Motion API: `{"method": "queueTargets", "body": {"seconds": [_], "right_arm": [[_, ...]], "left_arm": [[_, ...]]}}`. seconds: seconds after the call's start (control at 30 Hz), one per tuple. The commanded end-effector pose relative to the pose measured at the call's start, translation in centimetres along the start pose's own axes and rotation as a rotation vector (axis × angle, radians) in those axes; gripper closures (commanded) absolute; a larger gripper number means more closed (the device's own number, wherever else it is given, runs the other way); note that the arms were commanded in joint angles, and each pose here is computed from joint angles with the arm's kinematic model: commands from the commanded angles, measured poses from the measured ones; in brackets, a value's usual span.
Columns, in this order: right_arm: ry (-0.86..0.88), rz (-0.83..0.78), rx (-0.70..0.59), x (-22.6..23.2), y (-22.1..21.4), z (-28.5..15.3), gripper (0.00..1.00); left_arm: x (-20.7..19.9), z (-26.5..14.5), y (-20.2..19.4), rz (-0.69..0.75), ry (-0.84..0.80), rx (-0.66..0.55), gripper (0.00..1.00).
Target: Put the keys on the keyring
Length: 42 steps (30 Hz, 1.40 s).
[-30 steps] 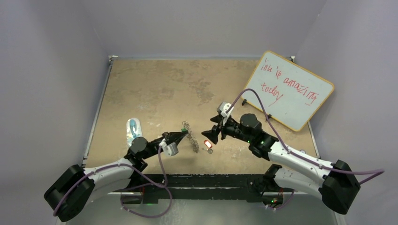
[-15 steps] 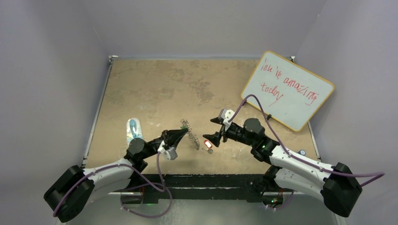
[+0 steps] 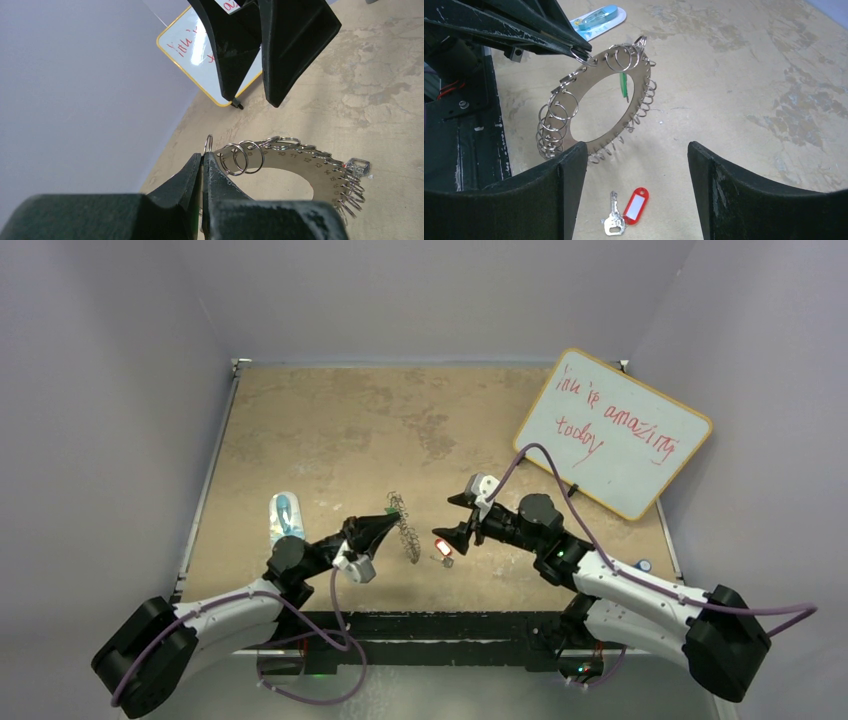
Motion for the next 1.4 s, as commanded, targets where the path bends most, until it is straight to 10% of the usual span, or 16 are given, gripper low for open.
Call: {"method": "queueTargets", "body": {"seconds": [0.0, 0.43, 0.53, 1.37], "right_arm": [[0.011, 0.015, -0.022, 0.2, -0.1, 0.0, 0.25], [-0.246, 0.541, 0.42, 0.9, -2.9, -0.6, 0.29], [-0.209, 0.607, 0.541, 1.6, -3.9, -0.3, 0.43], [-0.295, 0.403, 0.994, 5.2, -4.8, 4.3, 0.67]], "left_arm": [[-1.3, -1.5, -0.7, -0.01, -0.011, -0.006, 1.0], [-1.0, -1.2, -1.0, -0.159, 0.053, 0.059, 1.0], [-0.9, -1.1, -1.0, -0.176, 0.061, 0.065, 1.0], [-0.9, -1.1, -1.0, -0.223, 0.079, 0.074, 1.0]]}}
Point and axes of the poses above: each gripper's point midway between its finger pads, its own z axis out along the fingers, its own x axis along the line the jaws close on, y = z × x, the point moved 10 cm from there along -z, back along the fingers, and after that the axes turned 15 degrees about -z, right-handed, at the moved point
